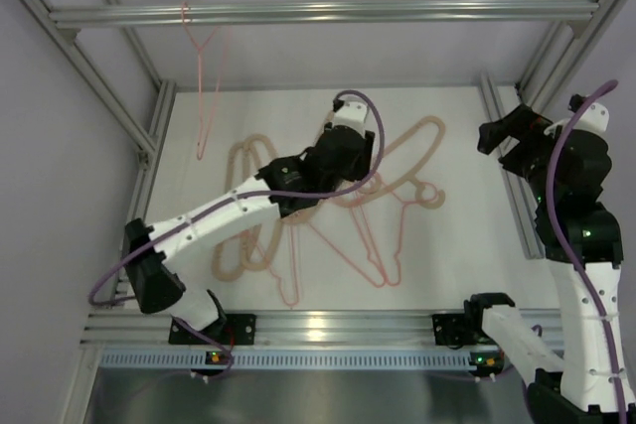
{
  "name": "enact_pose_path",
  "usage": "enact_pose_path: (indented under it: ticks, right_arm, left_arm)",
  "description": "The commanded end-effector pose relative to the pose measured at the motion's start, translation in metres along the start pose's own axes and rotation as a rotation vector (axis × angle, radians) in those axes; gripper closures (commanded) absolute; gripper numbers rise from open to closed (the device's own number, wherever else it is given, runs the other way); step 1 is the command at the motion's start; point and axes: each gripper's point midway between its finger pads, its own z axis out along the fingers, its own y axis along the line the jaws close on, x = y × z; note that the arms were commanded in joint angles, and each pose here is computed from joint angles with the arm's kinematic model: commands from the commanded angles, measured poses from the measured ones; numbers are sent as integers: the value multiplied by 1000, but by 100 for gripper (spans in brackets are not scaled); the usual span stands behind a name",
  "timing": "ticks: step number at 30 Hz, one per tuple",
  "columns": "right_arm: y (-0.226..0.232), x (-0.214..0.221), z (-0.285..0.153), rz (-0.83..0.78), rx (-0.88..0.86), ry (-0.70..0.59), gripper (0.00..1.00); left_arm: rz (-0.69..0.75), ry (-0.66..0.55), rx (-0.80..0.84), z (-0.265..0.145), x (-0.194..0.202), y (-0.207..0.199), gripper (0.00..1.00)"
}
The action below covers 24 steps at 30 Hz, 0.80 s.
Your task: Organize the hangers
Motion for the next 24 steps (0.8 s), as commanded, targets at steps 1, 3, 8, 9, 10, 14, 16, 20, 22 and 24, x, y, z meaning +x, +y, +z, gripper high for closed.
enact_pose_path:
  ticks: [1, 3, 8, 9, 10, 14, 16, 20, 22, 24]
  right_arm:
    - [3, -26, -12, 6, -10, -99, 0]
    - [2, -26, -13, 7, -3, -104, 1]
    - [3, -24, -13, 8, -14, -97, 1]
    - [3, -25, -15, 7, -14, -100, 0]
    - [3, -25, -14, 5, -12, -100, 1]
    - [2, -25, -16, -2, -11, -100, 0]
    - [1, -23, -15, -5, -6, -97, 0]
    - [1, -21, -14, -4, -10, -90, 1]
    - [1, -20, -15, -2, -13, -89, 1]
    - [1, -21, -15, -3, -13, -92, 0]
  left_arm:
    - [-12, 67, -80, 21, 43, -10, 47]
    - [4, 97, -70, 34, 61, -23, 47]
    - [42, 230, -43, 78, 137, -59, 48]
    - [30, 223, -40, 78, 135, -61, 48]
    - [39, 257, -40, 85, 153, -64, 49]
    - [44, 317, -13, 99, 188, -77, 49]
    - [45, 334, 1, 107, 202, -83, 49]
    - [48, 339, 27, 119, 214, -92, 49]
    - [56, 349, 31, 127, 222, -96, 49]
    - [64, 361, 30, 133, 231, -98, 49]
